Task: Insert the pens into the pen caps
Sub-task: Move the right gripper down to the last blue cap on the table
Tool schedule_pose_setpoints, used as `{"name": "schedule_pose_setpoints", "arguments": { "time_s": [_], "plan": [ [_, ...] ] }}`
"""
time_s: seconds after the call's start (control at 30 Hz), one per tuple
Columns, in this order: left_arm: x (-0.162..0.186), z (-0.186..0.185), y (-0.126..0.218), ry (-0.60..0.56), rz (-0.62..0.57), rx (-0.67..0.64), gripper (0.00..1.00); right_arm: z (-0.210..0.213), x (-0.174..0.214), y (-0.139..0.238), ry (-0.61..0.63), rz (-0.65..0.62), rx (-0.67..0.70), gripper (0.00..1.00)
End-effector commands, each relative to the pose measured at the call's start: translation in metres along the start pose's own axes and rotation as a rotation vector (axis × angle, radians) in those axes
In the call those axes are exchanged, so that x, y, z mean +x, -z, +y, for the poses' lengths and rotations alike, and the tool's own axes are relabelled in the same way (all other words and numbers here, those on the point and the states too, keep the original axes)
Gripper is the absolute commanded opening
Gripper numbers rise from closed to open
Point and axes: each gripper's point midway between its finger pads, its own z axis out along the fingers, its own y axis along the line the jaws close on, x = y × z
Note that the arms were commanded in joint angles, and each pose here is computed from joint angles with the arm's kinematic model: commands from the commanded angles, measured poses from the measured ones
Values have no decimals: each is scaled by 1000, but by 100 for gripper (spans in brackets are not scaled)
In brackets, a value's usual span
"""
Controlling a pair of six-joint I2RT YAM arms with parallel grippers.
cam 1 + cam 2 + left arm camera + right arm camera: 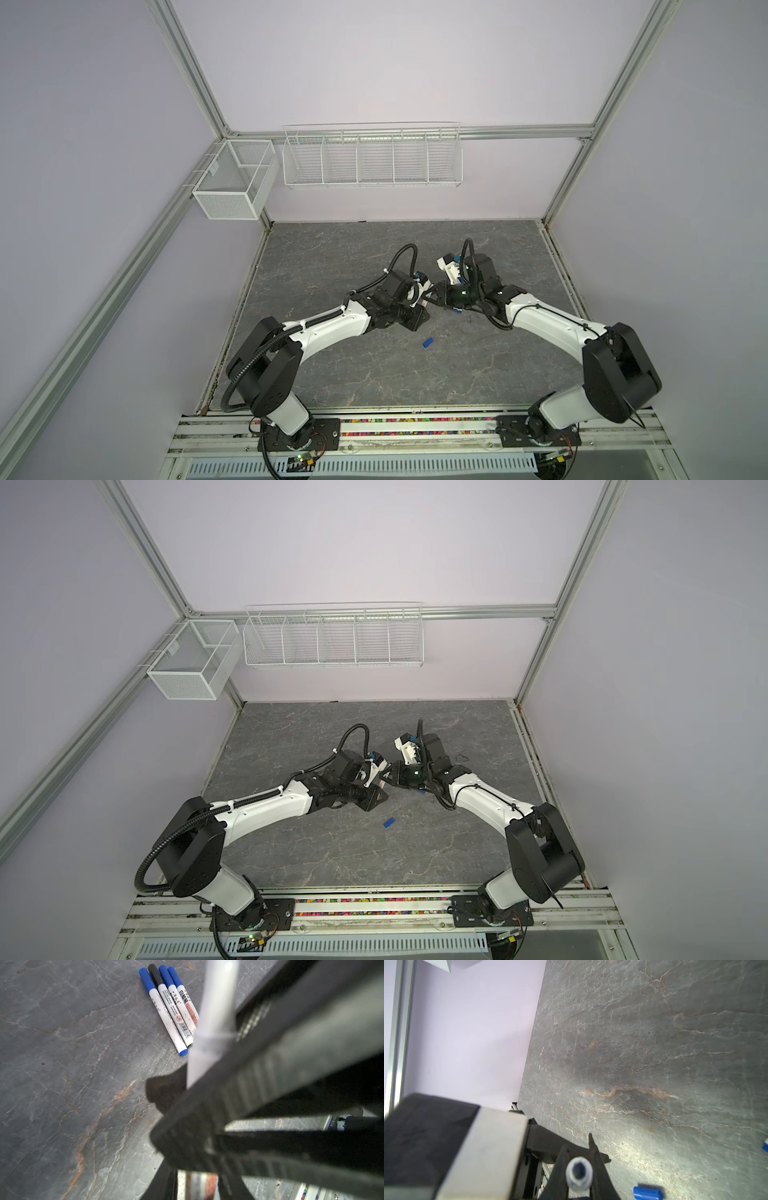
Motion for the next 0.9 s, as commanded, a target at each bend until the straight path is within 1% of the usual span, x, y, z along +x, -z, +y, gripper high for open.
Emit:
{"name": "schedule_pose_setpoints", "arguments": {
  "time_s": [0.0,0.1,0.17,0.4,0.53,0.6,0.67,0.73,0.77,0.87],
  "plan": [
    [3,-8,-1,-27,13,42,25,9,-3,6,-11,-14,-39,12],
    [2,-10,4,-34,-6,49,16,7,0,5,-16,-9,-34,11],
    [0,-11,7,-36,-23,54,16,4,1,6,-19,-8,-28,12],
    [-13,-18,19,-56,-105,75,34,4,4,6,-21,0,-30,12],
    [-18,-20,20,-60,-120,79,34,6,3,7,-16,0,-36,11],
    [-17,-19,18,-57,-115,76,29,6,4,7,-15,2,-39,12],
    [-16,-16,15,-51,-105,68,18,7,4,8,-13,1,-42,12],
    [-12,-15,12,-47,-90,64,1,9,4,9,-10,1,-49,12],
    [-12,-15,11,-45,-87,65,0,11,4,10,-5,2,-53,12],
    [-10,-10,11,-33,-95,48,0,9,9,11,3,19,-46,13]
  ]
}}
